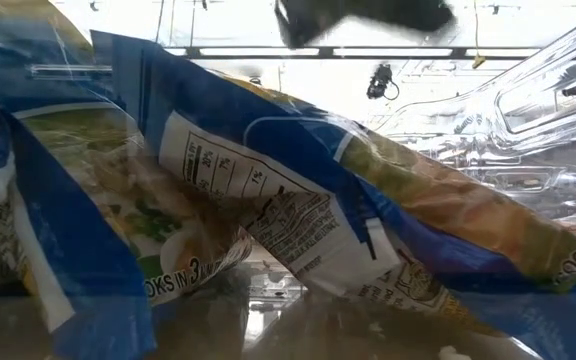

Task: Sort Maruchan noodles
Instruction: Put the blue noodle pack into the bottom transparent bin

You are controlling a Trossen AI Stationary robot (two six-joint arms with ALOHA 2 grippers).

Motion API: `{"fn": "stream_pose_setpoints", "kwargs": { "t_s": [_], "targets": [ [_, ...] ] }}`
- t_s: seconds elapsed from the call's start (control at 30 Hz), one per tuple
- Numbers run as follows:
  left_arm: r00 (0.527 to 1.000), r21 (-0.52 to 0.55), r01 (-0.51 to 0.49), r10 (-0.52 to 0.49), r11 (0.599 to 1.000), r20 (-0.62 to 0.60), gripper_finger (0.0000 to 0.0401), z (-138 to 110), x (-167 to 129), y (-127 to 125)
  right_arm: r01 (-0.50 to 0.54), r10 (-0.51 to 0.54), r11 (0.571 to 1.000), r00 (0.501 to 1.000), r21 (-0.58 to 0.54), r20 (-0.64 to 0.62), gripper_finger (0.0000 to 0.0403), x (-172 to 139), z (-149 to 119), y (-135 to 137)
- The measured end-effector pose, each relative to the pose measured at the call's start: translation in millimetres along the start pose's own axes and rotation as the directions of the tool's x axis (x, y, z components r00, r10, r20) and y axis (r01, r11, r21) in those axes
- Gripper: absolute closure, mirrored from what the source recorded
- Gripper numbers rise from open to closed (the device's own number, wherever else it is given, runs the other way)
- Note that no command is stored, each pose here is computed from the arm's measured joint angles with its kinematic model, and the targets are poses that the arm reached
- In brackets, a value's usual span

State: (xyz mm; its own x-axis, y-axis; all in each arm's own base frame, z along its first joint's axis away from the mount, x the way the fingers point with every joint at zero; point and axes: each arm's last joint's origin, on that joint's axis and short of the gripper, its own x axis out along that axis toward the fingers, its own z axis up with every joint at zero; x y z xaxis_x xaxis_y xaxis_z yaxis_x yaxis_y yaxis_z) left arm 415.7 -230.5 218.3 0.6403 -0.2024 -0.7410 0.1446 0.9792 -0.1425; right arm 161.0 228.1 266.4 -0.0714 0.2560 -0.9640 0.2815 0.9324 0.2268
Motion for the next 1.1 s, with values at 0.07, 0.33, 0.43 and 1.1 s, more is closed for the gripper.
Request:
{"fn": "stream_pose_setpoints", "kwargs": {
  "t_s": [0.07, 0.33, 0.43, 1.1],
  "targets": [
    [1.000, 0.043, -0.006, 0.005, 0.999, 0.020, 0.0258, -1, 14, 4, -0.013, 0.013, 1.000, 1.000, 0.020, 0.002, 0.0093, 4, -1, 5],
    [1.000, 0.026, 0.005, -0.005, 1.000, 0.022, 0.0259, -3, 47, 29, -0.033, 0.031, 0.996, 0.999, 0.078, 0.033, 0.0093, 7, -1, 9],
    [0.999, -0.043, -0.008, 0.006, 0.999, -0.053, 0.0259, -6, 48, 43, -0.033, 0.030, 0.996, 0.999, 0.080, 0.034, 0.0093, 7, -1, 9],
    [0.968, -0.327, -0.017, -0.067, 0.945, -0.243, 0.0259, -11, 24, 50, 0.008, -0.006, 1.000, 0.993, -0.017, 0.117, 0.0093, 8, -4, 9]
  ]
}}
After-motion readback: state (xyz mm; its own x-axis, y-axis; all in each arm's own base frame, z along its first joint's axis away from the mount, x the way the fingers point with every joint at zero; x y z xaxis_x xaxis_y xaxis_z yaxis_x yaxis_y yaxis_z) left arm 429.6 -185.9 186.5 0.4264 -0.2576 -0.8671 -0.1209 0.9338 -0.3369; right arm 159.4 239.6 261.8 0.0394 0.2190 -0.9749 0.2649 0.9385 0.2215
